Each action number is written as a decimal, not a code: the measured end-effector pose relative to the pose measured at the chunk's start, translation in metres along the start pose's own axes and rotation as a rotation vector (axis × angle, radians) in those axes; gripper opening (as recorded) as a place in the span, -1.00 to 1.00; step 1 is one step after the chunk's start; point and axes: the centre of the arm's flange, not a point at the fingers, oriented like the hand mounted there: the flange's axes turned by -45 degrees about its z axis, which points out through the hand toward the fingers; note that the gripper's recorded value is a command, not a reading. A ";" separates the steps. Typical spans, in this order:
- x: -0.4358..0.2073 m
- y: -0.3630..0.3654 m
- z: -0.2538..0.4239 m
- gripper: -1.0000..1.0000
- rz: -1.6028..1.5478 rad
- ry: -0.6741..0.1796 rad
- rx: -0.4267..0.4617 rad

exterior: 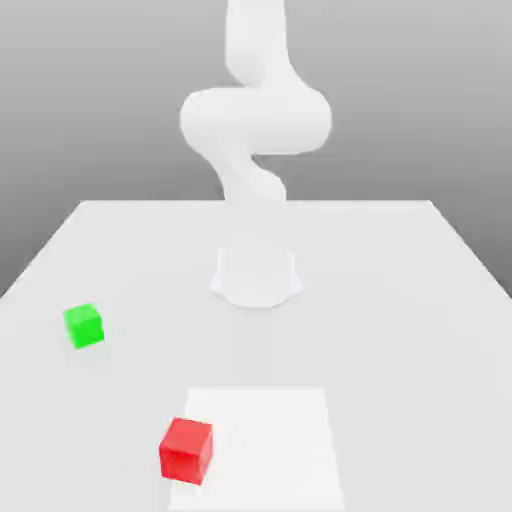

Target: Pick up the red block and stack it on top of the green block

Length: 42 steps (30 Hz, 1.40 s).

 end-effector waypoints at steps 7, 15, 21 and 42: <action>-0.035 0.025 0.148 0.00 0.059 -0.220 -0.022; -0.124 0.055 0.285 0.00 0.128 -0.464 -0.054; -0.218 0.078 0.360 0.00 0.185 -0.647 -0.086; -0.261 0.093 0.382 -1.00 0.191 -0.716 -0.102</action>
